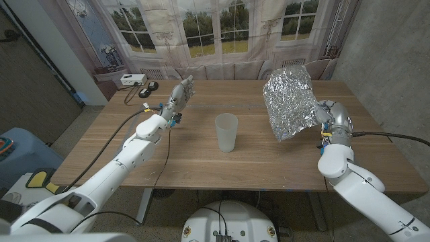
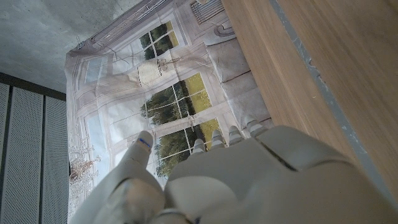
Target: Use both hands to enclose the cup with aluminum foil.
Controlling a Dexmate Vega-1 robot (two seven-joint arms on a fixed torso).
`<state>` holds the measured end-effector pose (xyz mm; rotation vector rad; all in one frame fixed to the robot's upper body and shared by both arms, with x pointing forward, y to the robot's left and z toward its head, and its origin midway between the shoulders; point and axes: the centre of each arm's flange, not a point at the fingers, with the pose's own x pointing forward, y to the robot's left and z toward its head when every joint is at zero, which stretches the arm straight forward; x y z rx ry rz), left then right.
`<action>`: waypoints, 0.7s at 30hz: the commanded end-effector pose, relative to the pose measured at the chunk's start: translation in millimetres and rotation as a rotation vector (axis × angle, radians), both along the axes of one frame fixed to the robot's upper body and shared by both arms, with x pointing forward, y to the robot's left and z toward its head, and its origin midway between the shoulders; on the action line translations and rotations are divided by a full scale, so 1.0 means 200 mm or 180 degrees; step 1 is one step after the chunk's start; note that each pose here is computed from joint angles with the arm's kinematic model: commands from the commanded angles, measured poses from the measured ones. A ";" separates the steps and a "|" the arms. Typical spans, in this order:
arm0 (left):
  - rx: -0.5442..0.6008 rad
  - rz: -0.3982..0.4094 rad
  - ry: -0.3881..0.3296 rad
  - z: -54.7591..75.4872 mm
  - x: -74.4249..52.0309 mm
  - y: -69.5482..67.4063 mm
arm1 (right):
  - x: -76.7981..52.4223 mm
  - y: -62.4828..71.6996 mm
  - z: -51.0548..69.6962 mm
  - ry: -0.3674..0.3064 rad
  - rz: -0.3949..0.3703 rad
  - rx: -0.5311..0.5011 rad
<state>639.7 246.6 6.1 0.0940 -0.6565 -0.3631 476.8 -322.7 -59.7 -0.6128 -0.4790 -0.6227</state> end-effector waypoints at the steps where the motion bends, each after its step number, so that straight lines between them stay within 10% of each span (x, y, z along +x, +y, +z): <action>1: 0.0137 0.0068 -0.0169 0.04 -0.10 -0.01 | -0.14 0.16 0.07 -0.0001 0.0344 -0.0215; 21: 0.0313 0.0135 -0.0255 0.04 -0.24 0.04 | -0.20 0.45 0.19 0.0120 0.0586 -0.0823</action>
